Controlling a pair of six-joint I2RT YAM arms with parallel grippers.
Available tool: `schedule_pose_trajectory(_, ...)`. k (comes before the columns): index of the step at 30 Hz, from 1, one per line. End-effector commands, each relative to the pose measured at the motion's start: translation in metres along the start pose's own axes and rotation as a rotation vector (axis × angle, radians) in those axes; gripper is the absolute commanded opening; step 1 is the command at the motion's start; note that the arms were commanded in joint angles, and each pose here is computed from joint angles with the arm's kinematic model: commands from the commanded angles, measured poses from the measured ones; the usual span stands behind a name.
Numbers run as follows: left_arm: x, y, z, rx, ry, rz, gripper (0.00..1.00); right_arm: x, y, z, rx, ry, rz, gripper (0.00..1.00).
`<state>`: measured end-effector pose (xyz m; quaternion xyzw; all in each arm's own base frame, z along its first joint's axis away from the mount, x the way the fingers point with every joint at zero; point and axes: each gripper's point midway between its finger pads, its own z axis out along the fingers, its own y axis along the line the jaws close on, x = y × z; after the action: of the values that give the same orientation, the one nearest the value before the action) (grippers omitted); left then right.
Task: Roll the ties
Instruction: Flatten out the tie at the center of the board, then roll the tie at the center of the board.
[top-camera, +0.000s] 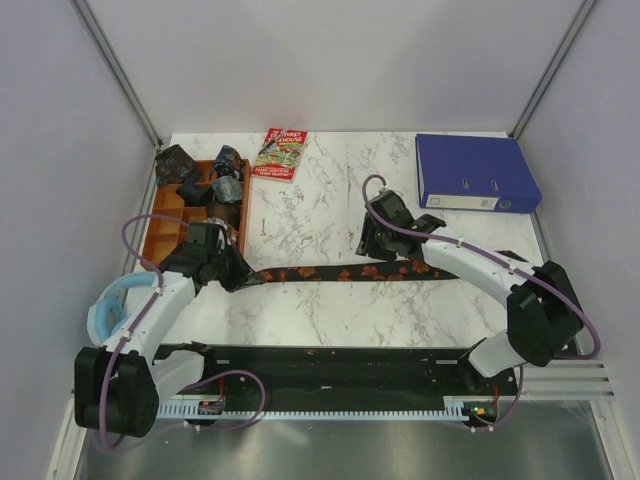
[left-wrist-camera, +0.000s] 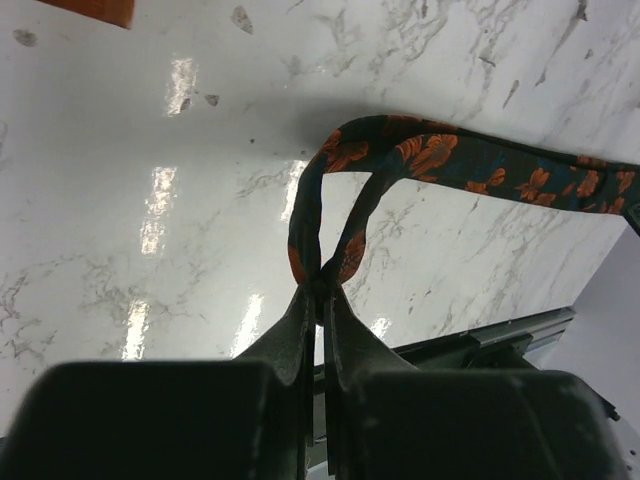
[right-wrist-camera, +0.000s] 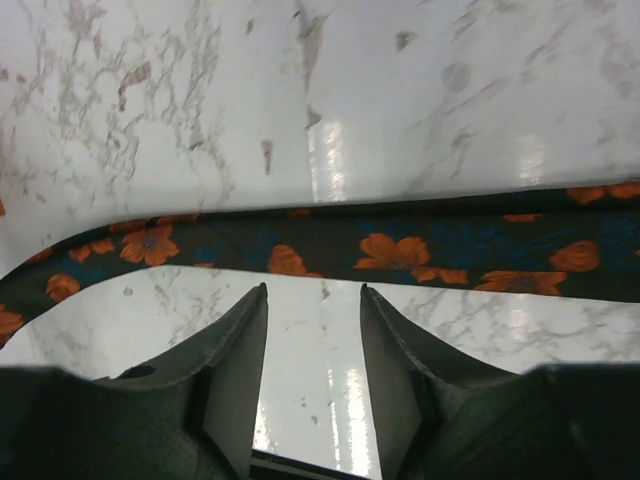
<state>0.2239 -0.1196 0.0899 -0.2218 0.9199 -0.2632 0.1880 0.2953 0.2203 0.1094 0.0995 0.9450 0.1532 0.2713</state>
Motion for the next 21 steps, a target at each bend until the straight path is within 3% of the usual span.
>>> schedule_pose_trajectory(1,-0.011,0.011,0.005,-0.043,0.008,0.015,0.02,0.013,0.059,0.009,-0.148,0.010,0.029,0.47)
schedule_pose_trajectory(8,-0.028,0.006,0.003,-0.042,0.017,0.021,0.02,0.055,0.147,0.034,-0.362,0.086,-0.051,0.38)
schedule_pose_trajectory(12,-0.036,0.006,0.002,-0.074,0.006,0.031,0.02,0.061,0.182,0.044,-0.438,0.103,-0.050,0.20)
schedule_pose_trajectory(18,-0.039,0.010,0.008,-0.103,0.035,0.042,0.02,0.073,0.202,0.074,-0.463,0.151,-0.045,0.08)
schedule_pose_trajectory(21,-0.039,0.012,0.011,-0.112,0.042,0.044,0.02,0.071,0.211,0.082,-0.471,0.150,-0.047,0.07)
